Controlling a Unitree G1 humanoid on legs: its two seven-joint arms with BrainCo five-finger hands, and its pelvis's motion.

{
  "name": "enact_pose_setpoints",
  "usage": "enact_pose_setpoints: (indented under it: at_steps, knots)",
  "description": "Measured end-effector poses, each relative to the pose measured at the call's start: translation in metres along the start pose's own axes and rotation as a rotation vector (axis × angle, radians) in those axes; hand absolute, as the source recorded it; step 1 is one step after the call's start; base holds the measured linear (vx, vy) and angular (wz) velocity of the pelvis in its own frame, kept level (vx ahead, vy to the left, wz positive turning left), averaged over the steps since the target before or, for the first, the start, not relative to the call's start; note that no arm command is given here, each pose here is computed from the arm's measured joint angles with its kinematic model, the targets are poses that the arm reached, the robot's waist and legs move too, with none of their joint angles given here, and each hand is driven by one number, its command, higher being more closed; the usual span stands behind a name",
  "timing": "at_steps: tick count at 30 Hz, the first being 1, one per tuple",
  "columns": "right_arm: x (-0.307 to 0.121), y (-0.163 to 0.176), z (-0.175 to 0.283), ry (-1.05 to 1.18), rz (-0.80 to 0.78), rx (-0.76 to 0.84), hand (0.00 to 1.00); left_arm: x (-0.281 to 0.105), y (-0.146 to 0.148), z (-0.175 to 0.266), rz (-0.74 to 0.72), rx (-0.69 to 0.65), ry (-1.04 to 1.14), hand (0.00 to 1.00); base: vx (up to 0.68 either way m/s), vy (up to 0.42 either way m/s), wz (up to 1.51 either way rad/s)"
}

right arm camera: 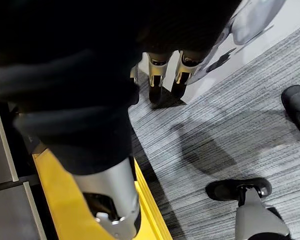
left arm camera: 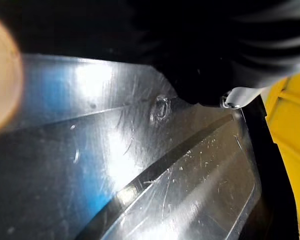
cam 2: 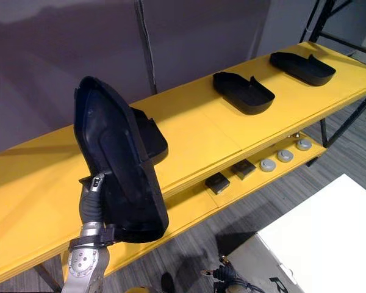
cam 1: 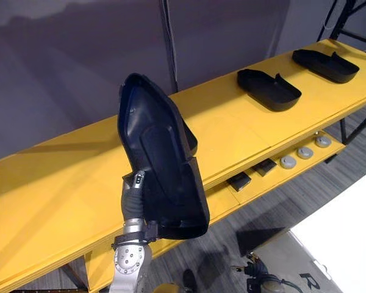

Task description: Walk over and take plastic housings, then place them on the shelf

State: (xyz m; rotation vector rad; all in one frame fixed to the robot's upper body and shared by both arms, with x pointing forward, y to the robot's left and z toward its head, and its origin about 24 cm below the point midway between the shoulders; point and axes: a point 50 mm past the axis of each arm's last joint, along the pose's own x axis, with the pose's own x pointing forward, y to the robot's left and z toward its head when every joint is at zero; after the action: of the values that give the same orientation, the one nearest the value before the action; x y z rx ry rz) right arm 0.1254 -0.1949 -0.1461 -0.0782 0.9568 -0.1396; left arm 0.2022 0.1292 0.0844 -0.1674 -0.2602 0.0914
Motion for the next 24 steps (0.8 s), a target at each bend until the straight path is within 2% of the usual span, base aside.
enact_pose_setpoints:
  at_steps: [9,20,24]
  knots:
    - [-0.007,0.011,-0.003,-0.026,0.006,0.089,0.00,-0.001,-0.002,-0.017,-0.002,0.051,0.064,1.00,0.01,-0.064,1.07]
    - [-0.013,0.029,-0.010,-0.024,0.047,0.099,0.00,-0.007,0.004,-0.012,0.048,0.031,0.051,1.00,0.09,-0.061,0.29]
    - [-0.014,0.030,-0.006,-0.044,0.039,0.106,0.00,-0.004,0.025,-0.001,0.154,0.063,0.002,1.00,-0.03,-0.009,0.50]
